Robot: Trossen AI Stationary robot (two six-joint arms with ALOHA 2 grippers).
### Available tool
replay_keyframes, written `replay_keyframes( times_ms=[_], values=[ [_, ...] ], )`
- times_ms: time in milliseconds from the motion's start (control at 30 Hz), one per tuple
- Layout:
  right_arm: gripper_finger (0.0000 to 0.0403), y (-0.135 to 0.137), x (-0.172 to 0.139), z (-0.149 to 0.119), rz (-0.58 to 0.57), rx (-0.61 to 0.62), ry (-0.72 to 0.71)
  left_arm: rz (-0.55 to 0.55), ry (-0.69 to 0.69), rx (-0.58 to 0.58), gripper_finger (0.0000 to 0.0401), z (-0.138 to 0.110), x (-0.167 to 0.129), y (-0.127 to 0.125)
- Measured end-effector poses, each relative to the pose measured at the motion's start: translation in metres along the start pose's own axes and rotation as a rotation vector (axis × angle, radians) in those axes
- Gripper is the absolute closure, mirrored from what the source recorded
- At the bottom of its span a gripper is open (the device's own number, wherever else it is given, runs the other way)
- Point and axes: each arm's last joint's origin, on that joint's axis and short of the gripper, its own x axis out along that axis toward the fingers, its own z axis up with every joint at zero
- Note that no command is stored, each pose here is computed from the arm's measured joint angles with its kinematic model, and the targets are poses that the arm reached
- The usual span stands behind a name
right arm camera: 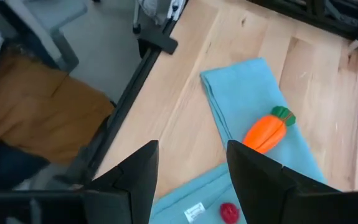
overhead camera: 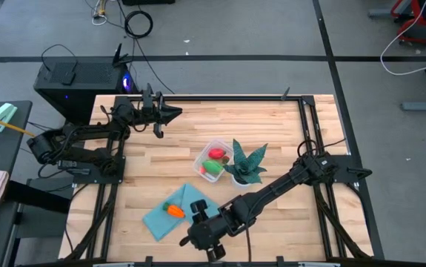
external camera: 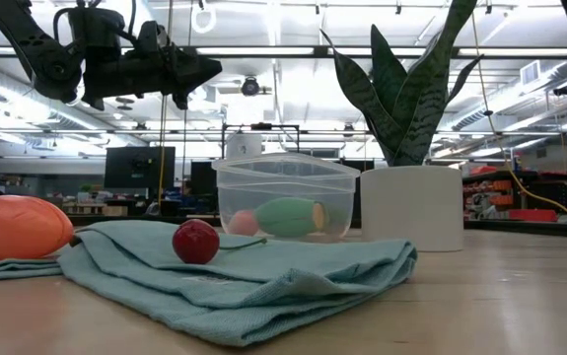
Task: Pick and placing Produce into tupperware
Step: Put the cherry into the container
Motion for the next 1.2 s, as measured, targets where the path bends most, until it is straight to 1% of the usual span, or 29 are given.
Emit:
replay_keyframes(
  times_ms=[133, 367, 500, 633, 733, 967, 1033, 1133, 1200],
  values=[
    [0.0206, -0.003, 0.0, -0.002, -0.005, -0.079, 0.021, 0.0, 0.0, -0.003, 0.0349, 0.0, 0.0, 0.0],
    [0.0206, -0.013, 0.002, -0.004, 0.004, -0.069, 0.049, 0.0, 0.0, -0.007, 0.0352, 0.0, 0.0, 0.0],
    [0.0206, -0.011, 0.005, -0.009, 0.038, -0.067, 0.08, 0.0, 0.0, -0.002, 0.0352, 0.0, 0.0, 0.0],
    [0.0206, -0.005, 0.019, -0.023, 0.064, -0.103, 0.136, 0.0, 0.0, -0.002, 0.0348, 0.0, 0.0, 0.0],
    [0.0206, -0.006, 0.03, -0.037, 0.062, -0.116, 0.207, 0.0, 0.0, -0.003, 0.0349, 0.0, 0.0, 0.0],
    [0.0206, -0.026, 0.039, -0.047, 0.046, -0.157, 0.246, 0.0, 0.0, -0.003, 0.0347, 0.0, 0.0, 0.0],
    [0.0208, -0.034, 0.042, -0.05, 0.044, -0.146, 0.257, 0.0, 0.0, -0.003, 0.0347, 0.0, 0.0, 0.0],
    [0.0213, -0.046, 0.049, -0.061, 0.076, -0.127, 0.303, 0.0, 0.0, -0.004, 0.0348, 0.0, 0.0, 0.0],
    [0.0216, -0.051, 0.054, -0.07, 0.091, -0.137, 0.338, 0.0, 0.0, -0.003, 0.035, 0.0, 0.0, 0.0]
  ],
)
